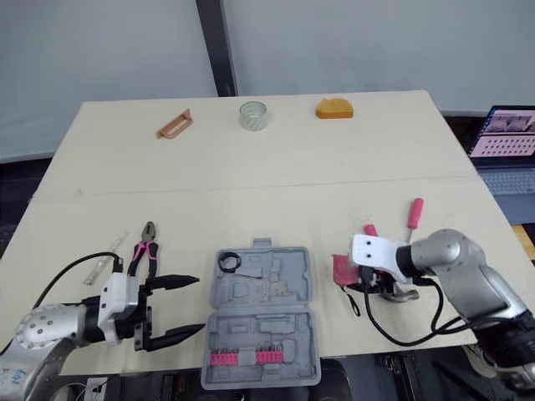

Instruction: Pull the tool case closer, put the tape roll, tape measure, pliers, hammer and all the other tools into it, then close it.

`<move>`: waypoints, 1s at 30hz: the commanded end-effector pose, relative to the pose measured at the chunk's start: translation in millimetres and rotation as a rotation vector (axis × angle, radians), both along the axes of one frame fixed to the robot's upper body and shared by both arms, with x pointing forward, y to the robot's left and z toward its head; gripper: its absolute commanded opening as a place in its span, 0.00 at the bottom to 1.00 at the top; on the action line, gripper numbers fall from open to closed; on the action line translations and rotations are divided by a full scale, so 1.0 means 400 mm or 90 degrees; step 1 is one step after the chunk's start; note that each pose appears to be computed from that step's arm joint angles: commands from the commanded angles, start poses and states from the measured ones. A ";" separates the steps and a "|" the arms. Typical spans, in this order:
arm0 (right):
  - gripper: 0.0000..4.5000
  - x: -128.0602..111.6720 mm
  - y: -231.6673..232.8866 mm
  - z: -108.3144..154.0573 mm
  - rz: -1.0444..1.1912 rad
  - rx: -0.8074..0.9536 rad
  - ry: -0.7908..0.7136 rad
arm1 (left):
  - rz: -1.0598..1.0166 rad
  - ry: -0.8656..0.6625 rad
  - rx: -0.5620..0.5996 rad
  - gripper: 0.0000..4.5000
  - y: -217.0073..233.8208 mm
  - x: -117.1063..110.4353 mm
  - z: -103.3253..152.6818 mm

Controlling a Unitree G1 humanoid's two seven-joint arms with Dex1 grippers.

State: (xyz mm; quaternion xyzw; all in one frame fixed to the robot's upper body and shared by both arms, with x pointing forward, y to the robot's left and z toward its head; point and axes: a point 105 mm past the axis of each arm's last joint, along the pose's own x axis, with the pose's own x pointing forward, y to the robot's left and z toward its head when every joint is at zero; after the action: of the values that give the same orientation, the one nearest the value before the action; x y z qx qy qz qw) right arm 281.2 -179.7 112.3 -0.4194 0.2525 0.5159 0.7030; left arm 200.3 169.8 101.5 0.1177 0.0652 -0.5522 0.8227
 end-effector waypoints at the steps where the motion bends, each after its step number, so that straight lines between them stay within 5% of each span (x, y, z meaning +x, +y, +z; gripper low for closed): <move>1: 0.65 -0.010 0.054 0.048 0.024 -0.042 -0.006 | 0.007 -0.012 0.009 1.00 0.007 0.011 -0.004; 12: 0.65 0.035 0.221 0.049 0.011 -0.123 0.023 | 0.011 -0.021 0.031 1.00 0.026 0.024 -0.011; 30: 0.65 0.073 0.307 0.011 0.023 -0.159 0.020 | 0.032 -0.023 0.043 1.00 0.058 0.019 -0.020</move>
State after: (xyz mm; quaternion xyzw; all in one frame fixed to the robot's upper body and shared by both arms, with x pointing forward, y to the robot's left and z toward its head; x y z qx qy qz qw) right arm 306.9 -61.9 108.4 -0.4838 0.3387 0.5030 0.6310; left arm 208.5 191.1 89.7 0.1387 0.0783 -0.5289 0.8336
